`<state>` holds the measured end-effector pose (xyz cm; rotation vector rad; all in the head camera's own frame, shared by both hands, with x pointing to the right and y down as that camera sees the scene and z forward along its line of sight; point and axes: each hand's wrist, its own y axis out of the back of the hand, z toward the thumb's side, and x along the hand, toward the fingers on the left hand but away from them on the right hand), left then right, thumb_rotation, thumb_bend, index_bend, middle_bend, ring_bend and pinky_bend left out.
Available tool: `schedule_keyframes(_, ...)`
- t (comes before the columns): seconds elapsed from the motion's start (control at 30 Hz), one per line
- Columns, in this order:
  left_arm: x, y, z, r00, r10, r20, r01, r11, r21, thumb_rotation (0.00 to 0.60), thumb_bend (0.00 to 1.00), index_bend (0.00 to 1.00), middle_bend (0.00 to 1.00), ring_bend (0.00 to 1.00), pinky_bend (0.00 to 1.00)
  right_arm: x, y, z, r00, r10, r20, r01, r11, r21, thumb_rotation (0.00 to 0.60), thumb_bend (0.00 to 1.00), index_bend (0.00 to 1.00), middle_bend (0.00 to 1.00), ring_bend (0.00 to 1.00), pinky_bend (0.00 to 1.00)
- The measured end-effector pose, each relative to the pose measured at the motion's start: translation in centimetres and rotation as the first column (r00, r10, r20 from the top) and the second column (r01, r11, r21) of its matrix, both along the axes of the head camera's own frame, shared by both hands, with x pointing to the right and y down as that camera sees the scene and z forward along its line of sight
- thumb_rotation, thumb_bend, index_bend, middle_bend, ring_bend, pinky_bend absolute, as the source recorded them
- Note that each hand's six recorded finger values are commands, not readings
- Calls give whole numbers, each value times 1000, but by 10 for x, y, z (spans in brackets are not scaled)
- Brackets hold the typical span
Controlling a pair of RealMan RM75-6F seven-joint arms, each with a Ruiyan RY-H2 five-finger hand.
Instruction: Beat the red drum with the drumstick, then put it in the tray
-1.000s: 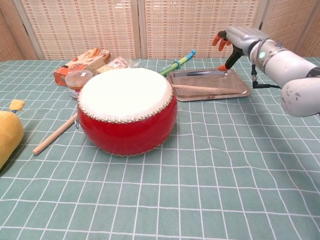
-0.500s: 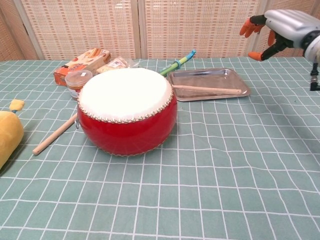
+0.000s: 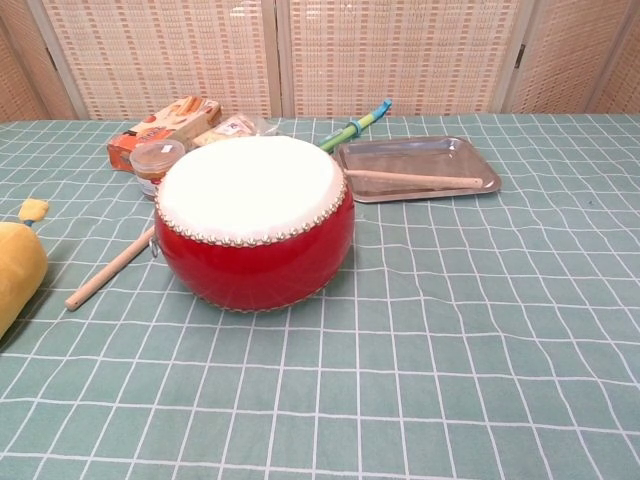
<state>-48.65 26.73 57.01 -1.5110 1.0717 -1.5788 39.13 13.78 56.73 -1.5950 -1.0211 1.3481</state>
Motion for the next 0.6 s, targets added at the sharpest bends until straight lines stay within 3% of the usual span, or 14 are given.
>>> schedule_keyframes(0.23,6,-2,-4,1000,12,1,-12,1000,4,600,396,21,0,0,0,4,52,-12,999,1,40,-1,1000,-16,600,352,40,110,0,1)
schedule_keyframes(0.4,7,-3,-7,1000,14,5,-14,1000,10,600,396,21,0,0,0,3,88,-16,998,3,62,1,998,-57,600,351,0,16,0,0)
schedule_keyframes(0.6,7,-3,-8,1000,17,6,-17,1000,11,600,396,21,0,0,0,5,101,-26,999,28,46,-24,996,-88,600,354,0,0,0,0)
